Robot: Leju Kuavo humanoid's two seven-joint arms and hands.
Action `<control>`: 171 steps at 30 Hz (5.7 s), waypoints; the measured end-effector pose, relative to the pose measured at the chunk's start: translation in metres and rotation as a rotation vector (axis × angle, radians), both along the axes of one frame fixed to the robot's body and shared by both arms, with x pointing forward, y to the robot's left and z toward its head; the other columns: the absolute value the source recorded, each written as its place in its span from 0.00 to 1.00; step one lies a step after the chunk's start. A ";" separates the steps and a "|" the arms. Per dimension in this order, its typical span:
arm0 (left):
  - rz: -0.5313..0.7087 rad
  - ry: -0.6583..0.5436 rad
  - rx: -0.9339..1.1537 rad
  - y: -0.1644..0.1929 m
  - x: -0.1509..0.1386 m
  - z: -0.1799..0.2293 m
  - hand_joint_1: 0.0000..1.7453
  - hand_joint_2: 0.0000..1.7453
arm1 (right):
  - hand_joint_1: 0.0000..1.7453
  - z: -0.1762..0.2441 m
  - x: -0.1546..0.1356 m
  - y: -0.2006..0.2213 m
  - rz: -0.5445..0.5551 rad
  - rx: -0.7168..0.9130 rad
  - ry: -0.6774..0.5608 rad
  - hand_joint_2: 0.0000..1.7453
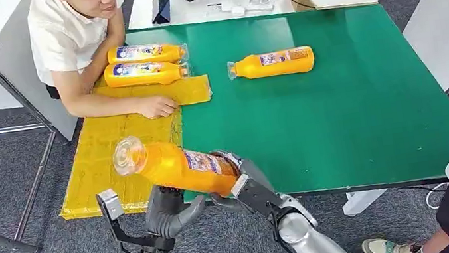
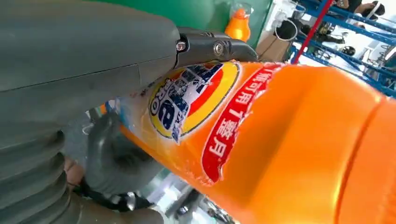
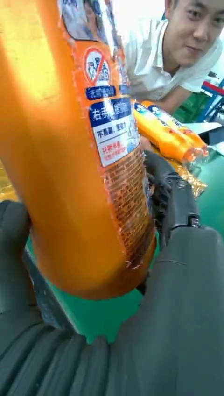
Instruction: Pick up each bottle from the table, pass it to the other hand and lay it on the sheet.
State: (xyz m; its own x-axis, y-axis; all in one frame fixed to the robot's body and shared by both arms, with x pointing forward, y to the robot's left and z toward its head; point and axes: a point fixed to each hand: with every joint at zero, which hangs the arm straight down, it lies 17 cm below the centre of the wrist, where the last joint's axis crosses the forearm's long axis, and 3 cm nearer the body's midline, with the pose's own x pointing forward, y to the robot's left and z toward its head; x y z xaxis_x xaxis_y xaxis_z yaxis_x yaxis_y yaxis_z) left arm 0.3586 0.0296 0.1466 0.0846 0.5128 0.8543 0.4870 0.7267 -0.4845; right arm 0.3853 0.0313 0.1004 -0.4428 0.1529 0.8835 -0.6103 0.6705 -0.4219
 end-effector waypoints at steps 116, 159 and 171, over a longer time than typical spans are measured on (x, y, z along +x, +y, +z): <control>-0.053 -0.172 0.903 0.060 0.126 -0.118 0.00 1.00 | 0.00 -0.011 -0.059 0.019 -0.026 0.070 -0.110 0.00; 0.438 -0.295 0.313 0.085 0.033 0.043 0.00 1.00 | 0.00 -0.046 0.072 -0.256 -0.666 -0.750 -0.507 1.00; 0.355 -0.289 0.303 0.057 0.032 0.041 0.00 1.00 | 0.00 -0.048 0.135 -0.300 -0.670 -0.984 -0.463 1.00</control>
